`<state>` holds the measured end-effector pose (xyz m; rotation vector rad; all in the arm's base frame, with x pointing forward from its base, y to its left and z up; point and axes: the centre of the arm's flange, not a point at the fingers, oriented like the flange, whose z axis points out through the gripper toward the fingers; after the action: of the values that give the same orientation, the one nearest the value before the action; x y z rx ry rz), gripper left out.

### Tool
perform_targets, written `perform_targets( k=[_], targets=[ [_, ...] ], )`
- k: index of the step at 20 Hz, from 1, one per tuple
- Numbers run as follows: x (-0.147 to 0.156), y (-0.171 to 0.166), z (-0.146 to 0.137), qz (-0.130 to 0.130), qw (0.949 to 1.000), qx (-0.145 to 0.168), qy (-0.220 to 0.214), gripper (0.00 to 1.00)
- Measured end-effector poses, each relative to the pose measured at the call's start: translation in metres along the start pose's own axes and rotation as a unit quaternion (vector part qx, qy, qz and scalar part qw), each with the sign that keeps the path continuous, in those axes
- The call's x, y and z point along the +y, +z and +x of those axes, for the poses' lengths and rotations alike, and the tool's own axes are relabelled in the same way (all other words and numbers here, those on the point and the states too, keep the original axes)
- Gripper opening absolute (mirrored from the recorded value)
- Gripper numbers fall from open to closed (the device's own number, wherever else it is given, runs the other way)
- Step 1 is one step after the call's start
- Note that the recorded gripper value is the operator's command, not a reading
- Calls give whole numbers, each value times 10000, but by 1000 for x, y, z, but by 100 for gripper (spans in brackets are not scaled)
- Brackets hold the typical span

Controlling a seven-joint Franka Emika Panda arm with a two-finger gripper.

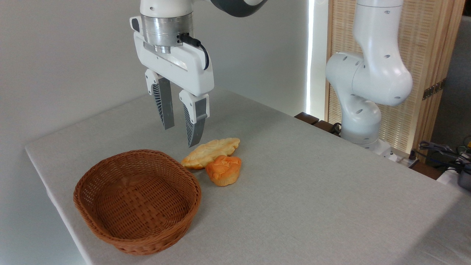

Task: Put bread into the basket

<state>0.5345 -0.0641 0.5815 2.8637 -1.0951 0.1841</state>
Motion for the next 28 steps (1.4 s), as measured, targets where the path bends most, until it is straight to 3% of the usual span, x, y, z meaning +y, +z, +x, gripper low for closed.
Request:
perform_targets(
  k=[20,28],
  targets=[
    [8,12,-3,-264,9991,-314,101,100],
    [41,90,-3,-541,9942,-671,645,100]
  ],
)
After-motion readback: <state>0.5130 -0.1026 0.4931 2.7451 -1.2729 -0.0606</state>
